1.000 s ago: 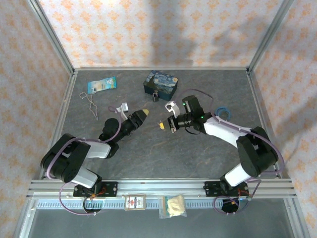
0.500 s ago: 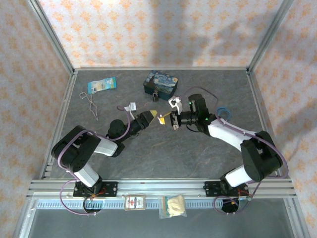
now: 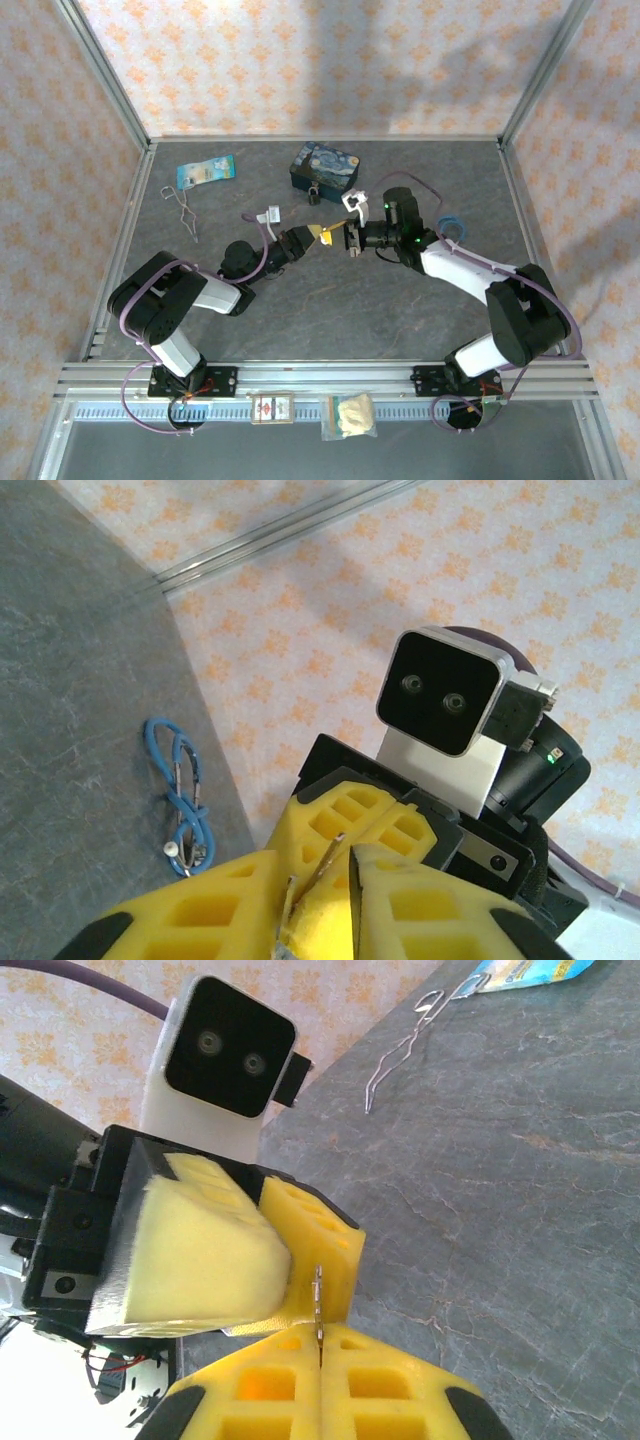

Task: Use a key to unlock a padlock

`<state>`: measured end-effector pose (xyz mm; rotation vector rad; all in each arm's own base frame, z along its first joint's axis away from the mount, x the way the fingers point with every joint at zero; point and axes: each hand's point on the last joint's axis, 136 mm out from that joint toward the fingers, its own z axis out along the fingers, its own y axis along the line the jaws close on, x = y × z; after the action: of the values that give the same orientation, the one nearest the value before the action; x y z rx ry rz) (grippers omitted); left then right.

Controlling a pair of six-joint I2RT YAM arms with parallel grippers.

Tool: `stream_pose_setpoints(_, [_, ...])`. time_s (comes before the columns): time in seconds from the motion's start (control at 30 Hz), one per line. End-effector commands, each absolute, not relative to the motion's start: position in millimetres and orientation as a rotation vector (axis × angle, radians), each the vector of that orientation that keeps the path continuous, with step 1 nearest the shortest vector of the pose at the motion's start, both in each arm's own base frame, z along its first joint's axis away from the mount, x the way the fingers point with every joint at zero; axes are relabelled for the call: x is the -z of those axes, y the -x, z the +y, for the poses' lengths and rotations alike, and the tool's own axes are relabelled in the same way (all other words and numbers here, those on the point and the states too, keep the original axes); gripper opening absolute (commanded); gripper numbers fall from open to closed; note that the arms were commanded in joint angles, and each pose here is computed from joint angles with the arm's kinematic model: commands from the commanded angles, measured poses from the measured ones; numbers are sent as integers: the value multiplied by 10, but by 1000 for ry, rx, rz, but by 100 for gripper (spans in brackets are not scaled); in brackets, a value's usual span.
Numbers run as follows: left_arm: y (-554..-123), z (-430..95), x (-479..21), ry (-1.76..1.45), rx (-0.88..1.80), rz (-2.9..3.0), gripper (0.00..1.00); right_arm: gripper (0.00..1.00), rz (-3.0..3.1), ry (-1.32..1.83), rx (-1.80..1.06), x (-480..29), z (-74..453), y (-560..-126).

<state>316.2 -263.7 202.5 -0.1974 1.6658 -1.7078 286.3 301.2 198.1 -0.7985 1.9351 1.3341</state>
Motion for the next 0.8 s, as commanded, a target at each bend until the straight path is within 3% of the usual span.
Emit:
stream_pose_setpoints(0.0, [-3135,-2675,-2219,129,1739,1589,14,0,1897,800,-1347,-2051,3005,-2870])
stream_pose_setpoints(0.13, [-3148,-2678,-2221,125,1728,1590,0,0,1900,800,-1351,-2049,3006,-2867])
stream_pose_setpoints(0.27, [-3176,-2657,-2201,132,1687,1598,0,0,1915,775,-1320,-2065,2984,-2907])
stream_pose_setpoints(0.3, [-3187,-2646,-2207,132,1671,1597,0,5,1927,757,-1299,-2065,2964,-2933])
stream_pose_setpoints(0.37, [-3218,-2618,-2199,134,1625,1607,0,32,1957,709,-1231,-2081,2894,-3024])
stream_pose_setpoints(0.47, [-3286,-2582,-2140,135,1530,1654,0,52,1984,596,-1112,-2136,2711,-3178])
stream_pose_setpoints(0.53, [-3334,-2555,-2117,127,1463,1690,0,59,1972,524,-1030,-2198,2584,-3251])
stream_pose_setpoints(0.77, [-3462,-2544,-2296,-6,1250,1735,0,61,1814,450,-1129,-2551,2539,-3108])
